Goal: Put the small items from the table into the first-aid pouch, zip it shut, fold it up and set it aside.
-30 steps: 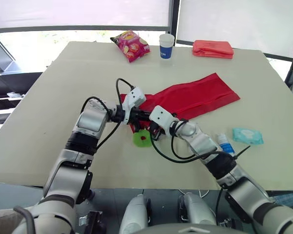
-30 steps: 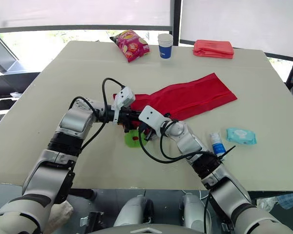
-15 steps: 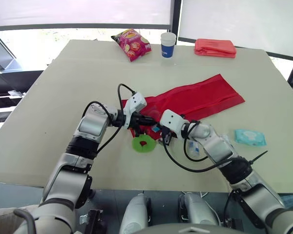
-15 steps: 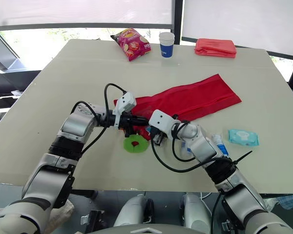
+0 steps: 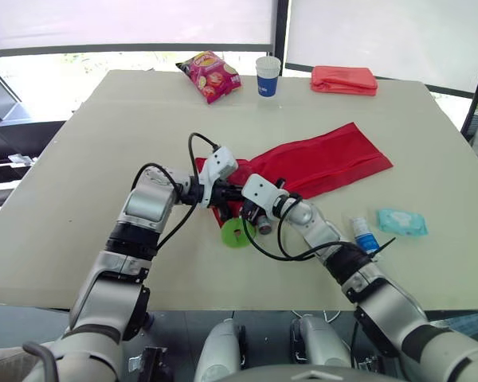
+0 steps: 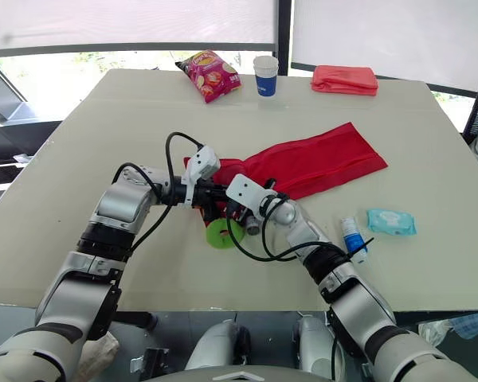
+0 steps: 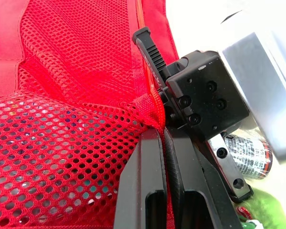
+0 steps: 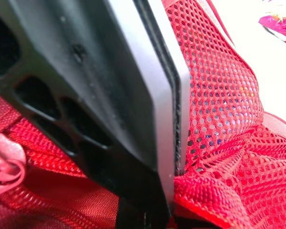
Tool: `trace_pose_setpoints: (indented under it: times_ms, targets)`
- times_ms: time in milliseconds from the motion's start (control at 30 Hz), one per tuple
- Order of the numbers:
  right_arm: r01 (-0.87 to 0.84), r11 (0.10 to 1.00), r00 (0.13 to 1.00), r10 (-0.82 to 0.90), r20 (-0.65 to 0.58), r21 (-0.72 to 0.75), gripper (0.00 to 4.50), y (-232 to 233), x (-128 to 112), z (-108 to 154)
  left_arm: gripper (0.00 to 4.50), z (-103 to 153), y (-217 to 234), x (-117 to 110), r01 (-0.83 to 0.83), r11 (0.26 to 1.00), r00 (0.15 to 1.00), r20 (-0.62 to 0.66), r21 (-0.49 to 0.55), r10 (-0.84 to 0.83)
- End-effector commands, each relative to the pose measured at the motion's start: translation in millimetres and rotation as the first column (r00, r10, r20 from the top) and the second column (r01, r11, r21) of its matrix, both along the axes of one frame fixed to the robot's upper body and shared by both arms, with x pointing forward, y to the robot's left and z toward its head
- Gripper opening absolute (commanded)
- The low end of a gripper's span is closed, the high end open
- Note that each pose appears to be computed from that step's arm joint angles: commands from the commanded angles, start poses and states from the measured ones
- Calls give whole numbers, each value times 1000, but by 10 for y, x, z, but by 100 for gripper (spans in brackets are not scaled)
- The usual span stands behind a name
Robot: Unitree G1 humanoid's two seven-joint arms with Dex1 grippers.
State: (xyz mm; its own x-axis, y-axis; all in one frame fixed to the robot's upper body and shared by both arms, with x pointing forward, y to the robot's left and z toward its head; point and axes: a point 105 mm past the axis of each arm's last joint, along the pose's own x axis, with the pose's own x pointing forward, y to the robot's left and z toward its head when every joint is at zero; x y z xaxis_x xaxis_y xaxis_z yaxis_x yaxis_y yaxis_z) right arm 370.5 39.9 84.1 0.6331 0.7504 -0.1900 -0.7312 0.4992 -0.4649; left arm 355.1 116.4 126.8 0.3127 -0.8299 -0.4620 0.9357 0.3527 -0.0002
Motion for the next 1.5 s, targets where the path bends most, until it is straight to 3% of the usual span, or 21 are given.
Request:
trace_pose_setpoints:
  times_ms: [33,133,267,400,600,733,867,1000,1067,1167,1500]
  targets:
    - [-57,992,996,64,-61,115,9,-143,-104,187,0,-72,-11,-34,21,1000,1000,7,22,-21]
    - [-62,983,992,80,-99,173,91,-415,-202,367,0,-81,38,-12,13,999,1000,28,38,-14]
    - [-114,957,980,153,-130,268,277,-806,-535,755,0,-128,171,24,26,993,995,90,119,-37]
    - [-116,962,978,154,-141,246,445,-1282,-896,974,0,-163,435,132,14,971,983,176,240,-58]
    - [17,991,993,-1,-121,129,445,-2027,-1371,1101,0,-85,848,349,-65,920,942,328,386,-72]
    - [109,988,987,-95,-128,105,445,-2309,-1598,1168,0,65,967,526,-165,917,921,390,363,11]
    - [165,978,982,-152,-107,126,450,-2408,-1762,1281,148,273,926,634,-208,941,918,385,266,94]
    - [165,973,983,-149,-108,164,450,-2332,-1843,1339,294,413,419,598,-48,995,968,248,82,26]
    - [167,970,983,-149,-111,174,450,-2291,-1872,1351,294,440,175,569,19,999,976,216,45,-28]
    - [177,968,980,-156,-122,178,450,-2242,-1924,1354,294,382,-55,546,64,995,975,207,72,-78]
    - [238,957,968,-219,-124,166,450,-2256,-2064,1404,294,200,-666,669,36,988,958,276,148,-76]
